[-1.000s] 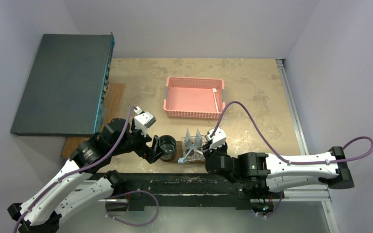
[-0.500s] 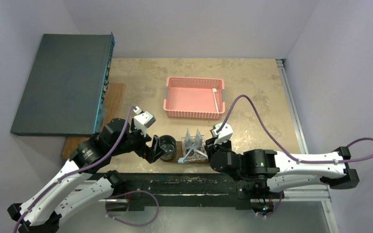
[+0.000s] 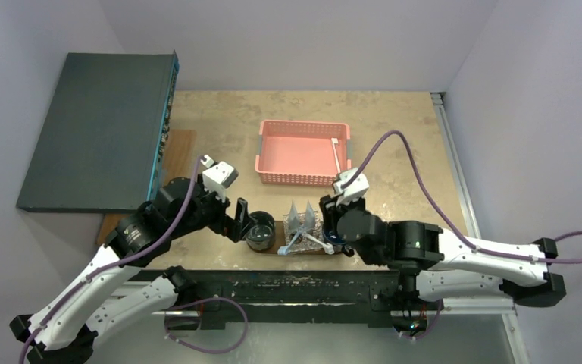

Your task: Prepare toiletry sets of a toothbrush and toothpaste on the tray

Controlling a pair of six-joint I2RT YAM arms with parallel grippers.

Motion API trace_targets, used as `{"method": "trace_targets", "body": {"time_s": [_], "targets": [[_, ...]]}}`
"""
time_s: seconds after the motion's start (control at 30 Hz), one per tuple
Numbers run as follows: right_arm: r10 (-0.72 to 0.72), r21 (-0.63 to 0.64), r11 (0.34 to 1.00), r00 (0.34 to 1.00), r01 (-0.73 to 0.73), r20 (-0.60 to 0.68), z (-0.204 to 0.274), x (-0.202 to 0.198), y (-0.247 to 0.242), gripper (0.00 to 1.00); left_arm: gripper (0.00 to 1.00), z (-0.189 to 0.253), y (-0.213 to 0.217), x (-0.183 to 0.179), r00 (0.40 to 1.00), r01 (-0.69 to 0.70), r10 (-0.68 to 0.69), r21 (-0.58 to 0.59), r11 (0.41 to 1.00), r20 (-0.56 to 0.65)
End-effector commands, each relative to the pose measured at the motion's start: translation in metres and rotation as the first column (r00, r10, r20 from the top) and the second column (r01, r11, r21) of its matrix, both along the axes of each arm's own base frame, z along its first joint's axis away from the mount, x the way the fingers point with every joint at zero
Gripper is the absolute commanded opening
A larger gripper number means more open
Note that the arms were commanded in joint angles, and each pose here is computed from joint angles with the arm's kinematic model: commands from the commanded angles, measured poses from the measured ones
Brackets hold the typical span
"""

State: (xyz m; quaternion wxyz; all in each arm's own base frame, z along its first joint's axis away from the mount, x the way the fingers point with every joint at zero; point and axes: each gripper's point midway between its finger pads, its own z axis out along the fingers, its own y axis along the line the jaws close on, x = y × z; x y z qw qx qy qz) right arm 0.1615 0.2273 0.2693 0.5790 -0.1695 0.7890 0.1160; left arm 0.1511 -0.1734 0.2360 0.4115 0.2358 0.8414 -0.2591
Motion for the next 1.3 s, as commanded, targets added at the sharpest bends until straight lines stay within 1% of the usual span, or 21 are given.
{"method": "trace_targets", "body": {"time_s": [0.0,0.17,0.3,0.4,0.57,0.8,0.87,0.97,1.2,1.23,1.27], "targets": [[-0.012,0.063,0.998,0.997,0.007,0.074,0.045,0.039,-0.005,0.51,1.00,0.028,0.009,0.020,0.992,-0.081,0.079,0.014,0.997,0.095],[-0.043,0.013,0.999,0.994,0.042,0.104,0.058,0.073,-0.011,0.52,1.00,0.048,0.018,0.033,0.978,-0.135,0.127,0.042,0.990,0.165],[-0.068,0.030,0.997,0.989,0.065,0.132,0.074,0.098,-0.021,0.54,1.00,0.064,0.026,0.048,0.961,-0.192,0.176,0.057,0.980,0.214],[-0.093,0.052,0.995,0.988,0.087,0.126,0.080,0.120,-0.034,0.54,1.00,0.068,0.031,0.061,0.953,-0.232,0.214,0.061,0.971,0.213],[-0.146,0.111,0.985,0.982,0.133,0.117,0.088,0.150,-0.059,0.55,1.00,0.083,0.043,0.084,0.928,-0.315,0.304,0.021,0.949,0.214],[-0.250,0.189,0.955,0.964,0.230,0.093,0.091,0.181,-0.104,0.60,1.00,0.105,0.078,0.111,0.847,-0.478,0.479,-0.067,0.876,0.228],[-0.265,0.208,0.948,0.960,0.241,0.095,0.093,0.185,-0.113,0.60,1.00,0.108,0.088,0.115,0.822,-0.516,0.521,-0.089,0.852,0.230],[-0.288,0.210,0.942,0.953,0.263,0.096,0.092,0.187,-0.122,0.62,1.00,0.109,0.089,0.113,0.815,-0.509,0.522,-0.118,0.852,0.252],[-0.295,0.235,0.937,0.946,0.258,0.137,0.088,0.164,-0.132,0.68,1.00,0.097,0.080,0.091,0.849,-0.420,0.451,-0.166,0.892,0.276],[-0.304,0.229,0.936,0.943,0.268,0.138,0.085,0.161,-0.136,0.71,1.00,0.094,0.079,0.087,0.855,-0.407,0.440,-0.170,0.897,0.274],[-0.296,0.226,0.938,0.945,0.262,0.137,0.083,0.157,-0.136,0.76,1.00,0.091,0.075,0.083,0.868,-0.382,0.418,-0.175,0.907,0.269]]}}
